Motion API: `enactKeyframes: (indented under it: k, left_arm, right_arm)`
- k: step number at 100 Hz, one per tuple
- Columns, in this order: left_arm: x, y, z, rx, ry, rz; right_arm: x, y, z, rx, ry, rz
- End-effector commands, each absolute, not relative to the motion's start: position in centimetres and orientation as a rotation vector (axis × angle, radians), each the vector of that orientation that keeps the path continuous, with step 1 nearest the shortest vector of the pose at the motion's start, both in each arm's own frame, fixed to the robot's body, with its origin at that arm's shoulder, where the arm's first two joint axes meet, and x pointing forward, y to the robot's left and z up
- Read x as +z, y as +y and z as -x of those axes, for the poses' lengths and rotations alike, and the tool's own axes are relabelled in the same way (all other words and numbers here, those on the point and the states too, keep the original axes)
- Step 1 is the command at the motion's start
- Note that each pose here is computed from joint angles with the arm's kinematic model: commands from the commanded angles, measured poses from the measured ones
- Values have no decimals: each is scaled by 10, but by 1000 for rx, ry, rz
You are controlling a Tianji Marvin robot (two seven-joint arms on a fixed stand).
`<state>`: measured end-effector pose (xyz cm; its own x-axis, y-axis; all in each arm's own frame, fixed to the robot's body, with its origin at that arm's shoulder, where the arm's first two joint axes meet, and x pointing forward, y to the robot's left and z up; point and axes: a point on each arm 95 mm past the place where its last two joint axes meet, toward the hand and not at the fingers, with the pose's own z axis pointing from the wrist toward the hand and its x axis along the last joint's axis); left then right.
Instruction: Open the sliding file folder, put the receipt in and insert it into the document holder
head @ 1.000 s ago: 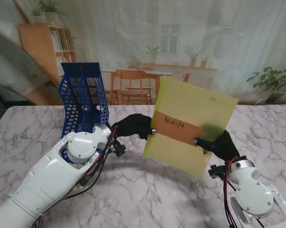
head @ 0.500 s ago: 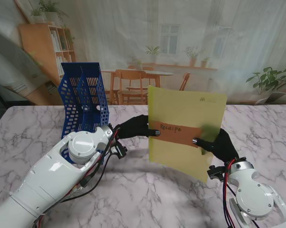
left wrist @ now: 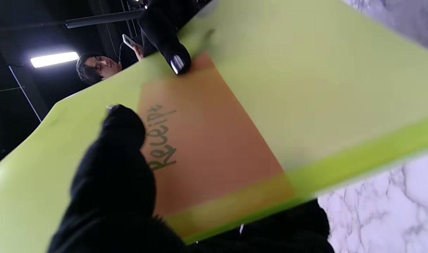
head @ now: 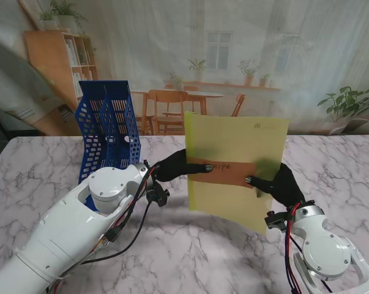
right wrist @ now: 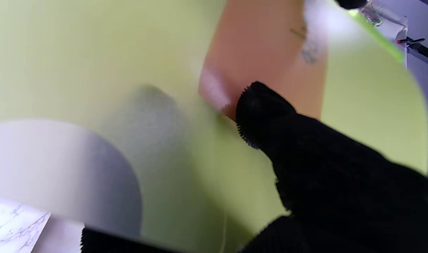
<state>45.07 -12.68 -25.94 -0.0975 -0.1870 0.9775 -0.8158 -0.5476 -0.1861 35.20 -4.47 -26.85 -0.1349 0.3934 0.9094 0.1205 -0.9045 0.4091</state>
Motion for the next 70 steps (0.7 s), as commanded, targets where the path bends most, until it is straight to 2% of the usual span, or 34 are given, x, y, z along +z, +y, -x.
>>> enactKeyframes:
  k: [1, 33, 70]
  left_arm:
    - [-260, -138, -442, 1680, -1125, -1655]
    - [-259, -149, -432, 1772, -1026, -1733]
    - [-249, -139, -430, 2075, -1013, -1742]
  right_arm:
    - [-269, -43, -354, 2158, 571, -1942]
    - [-270, -38, -358, 2164, 551, -1958]
    - [-270, -37, -359, 2175, 478, -1977]
